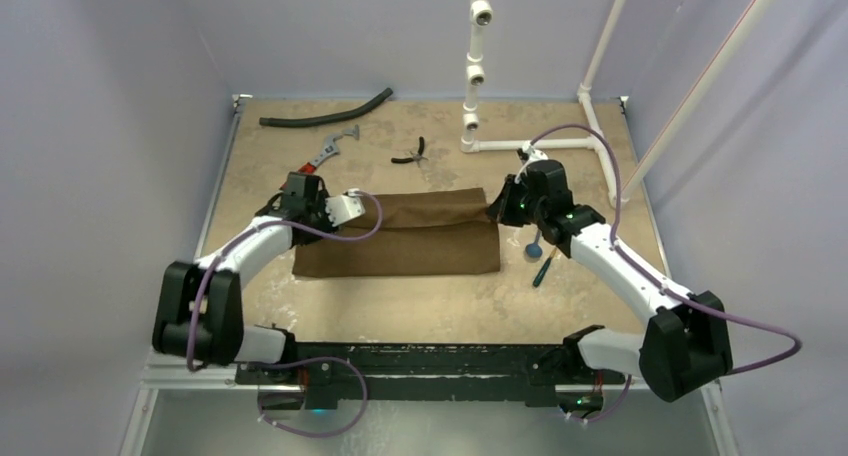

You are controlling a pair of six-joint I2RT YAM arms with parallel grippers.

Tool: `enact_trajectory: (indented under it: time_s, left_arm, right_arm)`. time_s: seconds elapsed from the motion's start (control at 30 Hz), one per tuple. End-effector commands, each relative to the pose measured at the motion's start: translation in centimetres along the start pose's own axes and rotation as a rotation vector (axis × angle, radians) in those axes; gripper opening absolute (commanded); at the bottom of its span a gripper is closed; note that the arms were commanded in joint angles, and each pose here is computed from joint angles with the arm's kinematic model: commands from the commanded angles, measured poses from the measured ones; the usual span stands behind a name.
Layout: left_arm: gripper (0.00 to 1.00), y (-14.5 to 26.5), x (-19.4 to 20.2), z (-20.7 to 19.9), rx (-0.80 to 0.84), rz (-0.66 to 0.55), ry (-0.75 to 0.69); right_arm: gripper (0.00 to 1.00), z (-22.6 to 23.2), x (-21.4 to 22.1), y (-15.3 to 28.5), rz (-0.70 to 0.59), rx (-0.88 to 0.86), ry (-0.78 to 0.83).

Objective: Fold the napkin into a case and place the utensils inside
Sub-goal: Fold and flatten the napkin at the center of the board.

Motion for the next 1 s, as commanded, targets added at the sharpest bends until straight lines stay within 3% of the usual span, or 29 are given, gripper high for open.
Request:
enact_trajectory:
  time_s: [0.0, 0.27, 0.47, 0.73, 0.87, 0.97]
  left_arm:
    - [0.53, -2.9, -0.4, 0.4, -0.027, 0.023, 0.001]
    - [0.57, -4.1, -0.3, 0.4, -0.055, 0.026, -0.019]
    - [0.51, -4.4, -0.5, 0.7, -0.106, 0.014, -0.021]
    - [0.51, -5.5, 0.4, -0.3, -0.048, 0.087, -0.079]
    - [0.59, -4.7, 0.9, -0.5, -0.018, 0.139, -0.095]
    - [0.6, -4.3, 1.3, -0.5, -0.091, 0.114, -0.113]
  right_arm:
    - [0.0, -0.1, 0.3, -0.8, 0.017, -0.01, 0.0]
    - [0.0, -1.4, 1.2, -4.0, 0.073, 0.047, -0.006]
    - [0.0, -1.7, 1.3, -4.7, 0.069, 0.062, 0.013]
    - [0.0, -1.5, 1.2, -4.5, 0.084, 0.054, 0.003]
    - [0.0, -1.5, 1.2, -4.5, 0.083, 0.055, 0.003]
    - [0.0, -1.5, 1.2, -4.6, 0.081, 0.048, 0.003]
Point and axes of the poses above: each gripper's point midway between its finger pads, its own y axis back along the fingers, its own z axis along the line the jaws close on, x = y × z, the point moved 8 cm from there along y, back along the fingers, and after that the axes turned 9 degrees about y, right-handed, at the moved point
